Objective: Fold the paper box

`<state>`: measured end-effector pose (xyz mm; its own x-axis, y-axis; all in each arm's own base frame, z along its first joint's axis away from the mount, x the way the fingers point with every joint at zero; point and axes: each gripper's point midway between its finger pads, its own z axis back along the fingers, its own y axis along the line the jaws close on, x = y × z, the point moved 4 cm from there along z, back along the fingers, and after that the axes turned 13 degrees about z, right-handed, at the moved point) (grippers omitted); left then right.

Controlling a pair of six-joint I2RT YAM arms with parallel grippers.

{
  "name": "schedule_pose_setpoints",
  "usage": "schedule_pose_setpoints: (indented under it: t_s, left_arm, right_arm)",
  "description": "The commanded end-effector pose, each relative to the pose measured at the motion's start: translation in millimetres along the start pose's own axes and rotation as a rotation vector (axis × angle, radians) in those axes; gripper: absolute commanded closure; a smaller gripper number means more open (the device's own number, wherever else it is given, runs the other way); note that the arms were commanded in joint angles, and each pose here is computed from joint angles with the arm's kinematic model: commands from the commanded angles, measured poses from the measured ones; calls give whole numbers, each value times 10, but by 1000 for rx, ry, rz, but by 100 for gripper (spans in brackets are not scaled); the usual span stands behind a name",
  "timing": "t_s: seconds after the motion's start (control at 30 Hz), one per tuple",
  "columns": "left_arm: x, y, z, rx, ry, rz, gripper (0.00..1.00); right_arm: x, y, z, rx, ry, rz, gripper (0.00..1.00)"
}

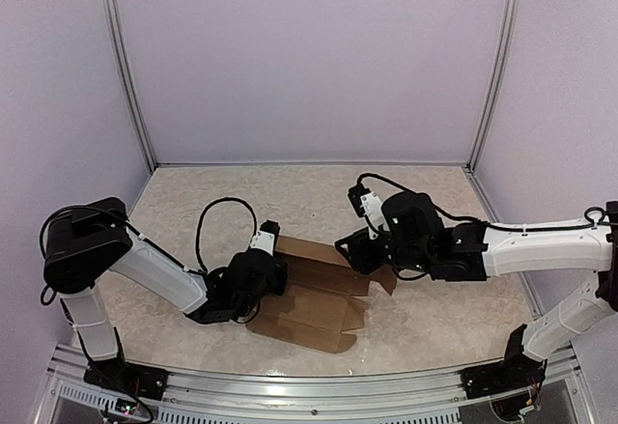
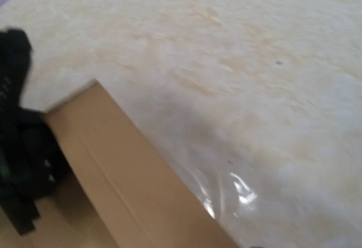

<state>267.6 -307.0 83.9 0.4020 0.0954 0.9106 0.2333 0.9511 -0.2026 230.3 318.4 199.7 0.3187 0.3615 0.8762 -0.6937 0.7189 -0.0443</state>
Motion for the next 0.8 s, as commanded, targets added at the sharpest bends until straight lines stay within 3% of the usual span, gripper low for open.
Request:
schedule_pose_setpoints:
  t_s: [0.0,0.33,0.77]
  left_arm:
    - [62,72,-5,69,27,76,100]
    - [7,130,-18,137,33,78,100]
    - [-18,102,19,129,28,62,100]
  right_arm:
    - [-220,-134,113,-2,121,-52,48]
    - [-298,-168,-30,82,253,-304,43]
    - [-368,-262,-277,121,287,-518,45]
